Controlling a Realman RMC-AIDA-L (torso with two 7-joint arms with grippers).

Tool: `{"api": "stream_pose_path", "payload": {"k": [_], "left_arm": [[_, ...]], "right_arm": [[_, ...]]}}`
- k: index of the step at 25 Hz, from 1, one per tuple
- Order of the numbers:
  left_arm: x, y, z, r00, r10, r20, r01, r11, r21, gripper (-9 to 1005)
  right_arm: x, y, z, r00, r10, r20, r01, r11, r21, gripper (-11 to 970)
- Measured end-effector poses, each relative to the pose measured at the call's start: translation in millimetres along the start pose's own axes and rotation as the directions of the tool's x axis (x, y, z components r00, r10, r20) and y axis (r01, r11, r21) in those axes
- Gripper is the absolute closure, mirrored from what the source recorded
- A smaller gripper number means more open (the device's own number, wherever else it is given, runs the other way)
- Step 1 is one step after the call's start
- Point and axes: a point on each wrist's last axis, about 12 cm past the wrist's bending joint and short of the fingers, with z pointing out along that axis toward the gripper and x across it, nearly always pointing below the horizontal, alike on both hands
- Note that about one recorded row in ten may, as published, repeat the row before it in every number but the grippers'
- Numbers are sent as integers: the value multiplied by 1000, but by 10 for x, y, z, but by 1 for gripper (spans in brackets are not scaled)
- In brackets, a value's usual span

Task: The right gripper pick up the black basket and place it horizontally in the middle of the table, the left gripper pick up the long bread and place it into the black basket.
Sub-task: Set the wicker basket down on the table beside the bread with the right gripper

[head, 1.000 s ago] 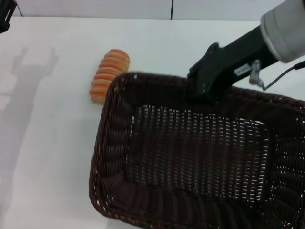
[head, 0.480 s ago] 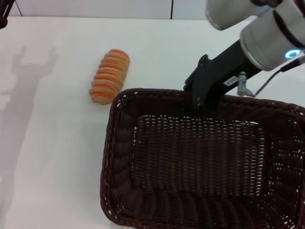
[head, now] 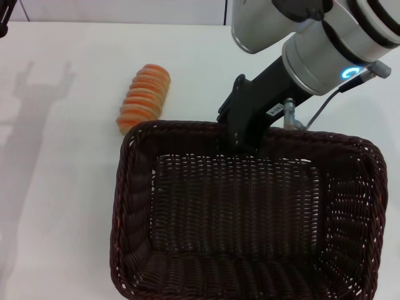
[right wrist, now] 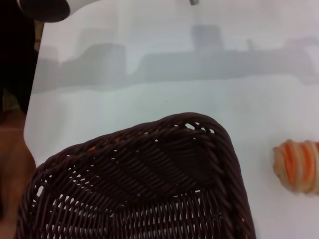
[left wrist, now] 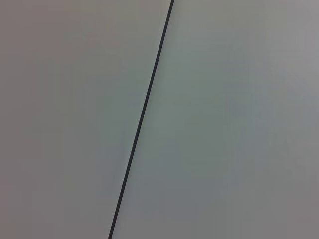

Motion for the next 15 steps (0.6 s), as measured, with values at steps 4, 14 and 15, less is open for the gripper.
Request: {"api": "stream_pose_path", "payload": {"k": [4, 14, 15], "left_arm": [[-2, -2, -4, 1000, 1, 2, -1, 1000, 3, 148], [6, 8, -36, 1000, -2, -1, 2, 1000, 1, 150], [5, 10, -39, 1000, -3, 0, 3, 1000, 1, 150]], "right_arm": [[-45, 3, 23, 1000, -9, 5, 9, 1000, 5, 794], [-101, 7, 144, 1000, -9, -1, 9, 1000, 2, 775], [-108, 10, 156, 1000, -9, -5, 9, 1000, -1, 773]]}}
